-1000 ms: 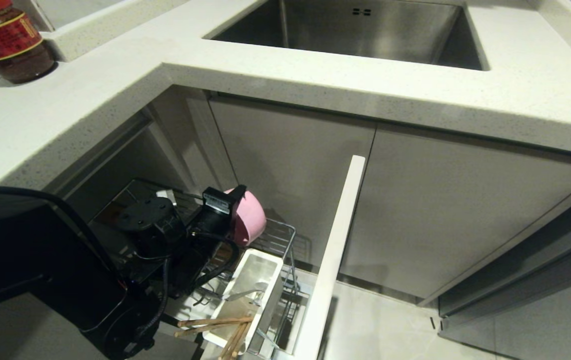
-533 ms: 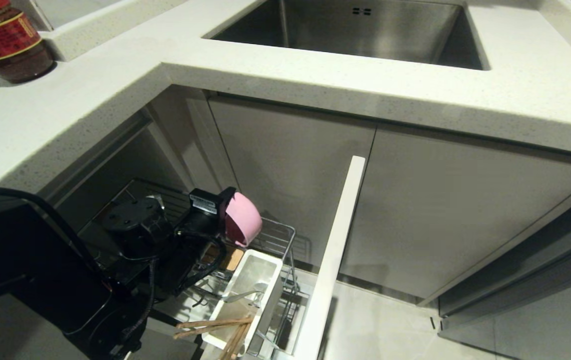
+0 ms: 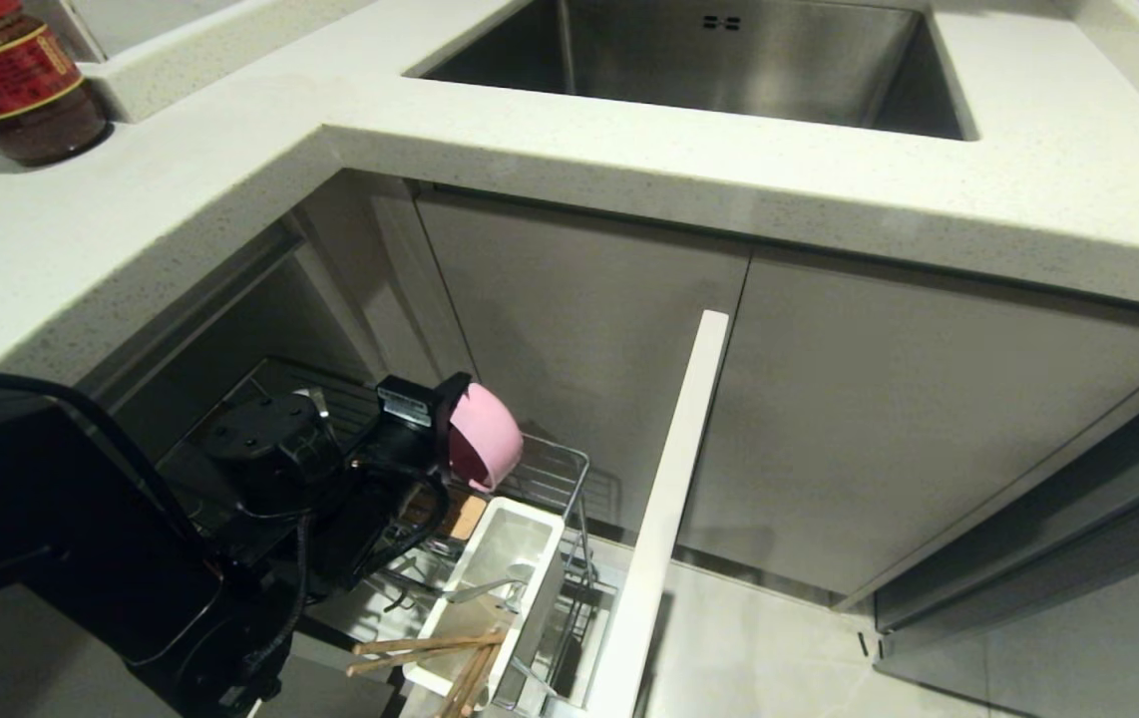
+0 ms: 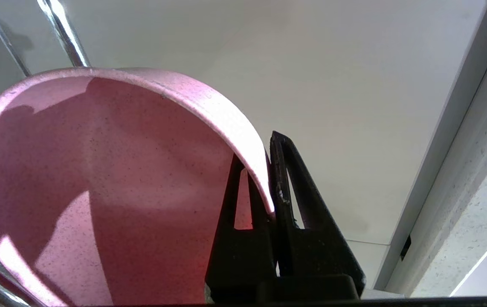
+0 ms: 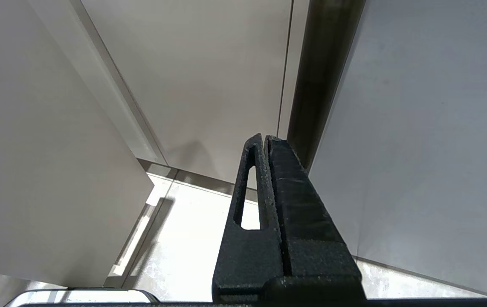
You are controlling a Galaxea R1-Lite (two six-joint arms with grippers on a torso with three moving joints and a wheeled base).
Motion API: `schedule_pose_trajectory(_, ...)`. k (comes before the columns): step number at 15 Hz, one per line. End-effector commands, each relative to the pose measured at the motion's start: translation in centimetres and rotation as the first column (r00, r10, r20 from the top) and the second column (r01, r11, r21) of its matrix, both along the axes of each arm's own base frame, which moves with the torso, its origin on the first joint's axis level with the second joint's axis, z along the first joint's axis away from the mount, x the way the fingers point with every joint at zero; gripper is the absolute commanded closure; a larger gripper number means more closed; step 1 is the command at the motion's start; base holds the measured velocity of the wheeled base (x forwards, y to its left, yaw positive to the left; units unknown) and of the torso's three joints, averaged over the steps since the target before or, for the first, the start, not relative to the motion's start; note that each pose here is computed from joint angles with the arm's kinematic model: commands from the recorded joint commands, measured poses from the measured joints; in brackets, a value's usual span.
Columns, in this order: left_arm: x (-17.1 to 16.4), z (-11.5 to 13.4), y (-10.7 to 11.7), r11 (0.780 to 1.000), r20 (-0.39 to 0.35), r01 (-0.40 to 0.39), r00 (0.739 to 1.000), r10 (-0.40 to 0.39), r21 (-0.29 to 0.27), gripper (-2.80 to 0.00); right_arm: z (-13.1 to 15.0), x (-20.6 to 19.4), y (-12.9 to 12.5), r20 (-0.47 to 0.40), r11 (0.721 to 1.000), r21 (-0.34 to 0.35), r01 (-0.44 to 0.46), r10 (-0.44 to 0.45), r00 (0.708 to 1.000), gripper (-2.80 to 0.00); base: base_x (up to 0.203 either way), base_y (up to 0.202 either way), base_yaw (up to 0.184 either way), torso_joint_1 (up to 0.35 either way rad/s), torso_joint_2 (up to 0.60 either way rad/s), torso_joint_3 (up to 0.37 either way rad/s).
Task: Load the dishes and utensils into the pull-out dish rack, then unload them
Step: Pick up the bowl and place it in the cupboard
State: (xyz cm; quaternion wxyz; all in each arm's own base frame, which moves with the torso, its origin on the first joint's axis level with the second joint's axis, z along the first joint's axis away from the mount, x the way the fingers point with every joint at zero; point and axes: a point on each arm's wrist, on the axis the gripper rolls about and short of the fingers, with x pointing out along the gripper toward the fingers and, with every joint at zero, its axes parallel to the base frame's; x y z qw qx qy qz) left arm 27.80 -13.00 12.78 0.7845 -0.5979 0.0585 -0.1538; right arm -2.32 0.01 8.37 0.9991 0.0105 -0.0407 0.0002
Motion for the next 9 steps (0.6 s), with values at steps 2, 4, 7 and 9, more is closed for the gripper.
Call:
schedule_pose_trajectory(2,0.03,-0.49,0.11,1.0,-0.016,-0.006,1.0,0.006,-0.001,0.0,-0.72,0.2,0.0,-0.025,1.0,0.0,0.0,0.0,1.0,0.0,0.0,0.0,0.0,0.0,0.0,0.0)
schedule_pose_trajectory(4,0.13,-0.76,0.07,1.0,-0.024,-0.009,1.0,0.009,0.002,0.0,-0.72,0.2,0.0,-0.025,1.0,0.0,0.0,0.0,1.0,0.0,0.0,0.0,0.0,0.0,0.0,0.0)
schedule_pose_trajectory(7,0.25,-1.09,0.03,1.0,-0.034,-0.014,0.999,0.014,0.007,0.0,-0.72,0.2,0.0,-0.025,1.0,0.0,0.0,0.0,1.0,0.0,0.0,0.0,0.0,0.0,0.0,0.0)
schedule_pose_trajectory(9,0.25,-1.14,-0.02,1.0,-0.036,-0.012,0.999,0.013,0.007,0.0,-0.72,0.2,0.0,-0.025,1.0,0.0,0.0,0.0,1.0,0.0,0.0,0.0,0.0,0.0,0.0,0.0)
